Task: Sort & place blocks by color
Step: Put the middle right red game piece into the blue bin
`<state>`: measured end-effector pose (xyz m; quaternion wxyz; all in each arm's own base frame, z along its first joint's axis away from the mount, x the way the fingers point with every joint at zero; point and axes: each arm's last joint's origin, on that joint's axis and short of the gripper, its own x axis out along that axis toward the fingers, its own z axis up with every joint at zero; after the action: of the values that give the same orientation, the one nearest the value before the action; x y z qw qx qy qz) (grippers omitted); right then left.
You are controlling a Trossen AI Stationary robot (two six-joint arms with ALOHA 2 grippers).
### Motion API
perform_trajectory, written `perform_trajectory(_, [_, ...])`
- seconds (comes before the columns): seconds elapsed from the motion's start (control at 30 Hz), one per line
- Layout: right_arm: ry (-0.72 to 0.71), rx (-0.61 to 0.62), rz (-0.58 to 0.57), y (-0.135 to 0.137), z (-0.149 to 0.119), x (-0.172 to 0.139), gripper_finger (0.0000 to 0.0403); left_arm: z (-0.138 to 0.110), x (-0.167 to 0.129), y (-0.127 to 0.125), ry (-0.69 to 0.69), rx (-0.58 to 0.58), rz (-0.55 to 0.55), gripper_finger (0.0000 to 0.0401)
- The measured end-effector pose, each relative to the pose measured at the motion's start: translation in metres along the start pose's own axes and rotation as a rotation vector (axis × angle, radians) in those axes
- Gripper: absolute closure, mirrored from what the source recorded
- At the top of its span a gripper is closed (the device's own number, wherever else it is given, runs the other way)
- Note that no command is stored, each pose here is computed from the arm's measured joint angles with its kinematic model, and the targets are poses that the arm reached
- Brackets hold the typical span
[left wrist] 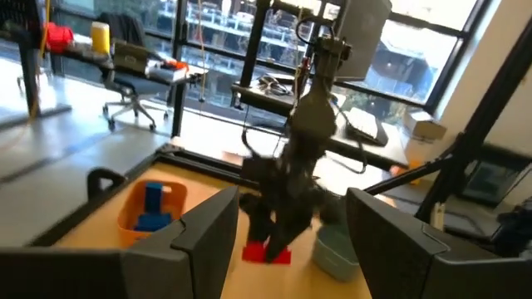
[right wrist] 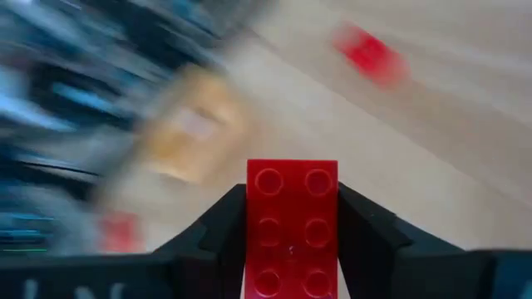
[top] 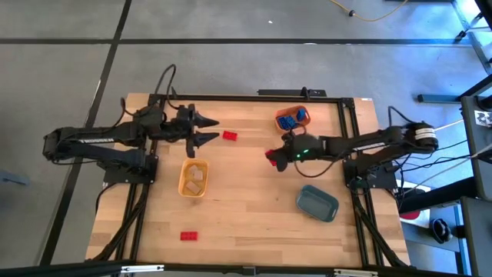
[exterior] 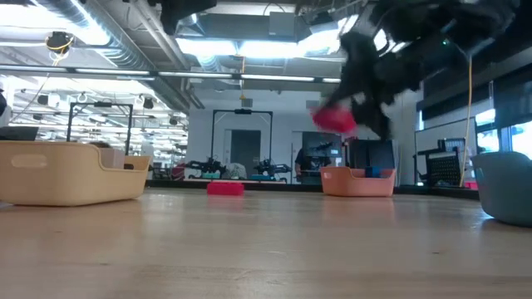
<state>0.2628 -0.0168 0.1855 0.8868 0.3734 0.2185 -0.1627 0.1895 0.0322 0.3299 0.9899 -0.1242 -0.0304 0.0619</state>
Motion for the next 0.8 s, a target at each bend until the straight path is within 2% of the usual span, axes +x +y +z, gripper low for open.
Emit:
perform_trajectory(0.1, [-0.162,-0.004,0.279,0.002,0.009,-0.01,0.0261,-0.006,0.009,-0.002,0.028,-0.039,-0.023,0.0187])
perform_trajectory(0.17, [-0.262,-0.022,0.386,0.006,0.014,-0.016,0.0261,-0.013,0.017,-0.004,0.049,-0.067,-0.038,0.0187])
perform_trajectory(0.23, [-0.346,-0.064,0.452,0.013,0.022,-0.022,0.0261,-0.015,0.028,-0.008,0.014,-0.082,-0.063,0.0187])
perform_trajectory(0.37, [-0.394,-0.172,0.508,0.028,0.034,-0.025,0.0261,-0.029,0.05,-0.016,-0.008,-0.089,-0.095,0.0187])
perform_trajectory(0.5, [-0.416,-0.227,0.542,0.036,0.042,-0.027,0.0261,-0.043,0.064,-0.02,-0.001,-0.101,-0.084,0.0187])
perform_trajectory(0.8, [-0.4,-0.235,0.553,0.037,0.042,-0.027,0.0261,-0.05,0.069,-0.024,0.013,-0.11,-0.07,0.0187])
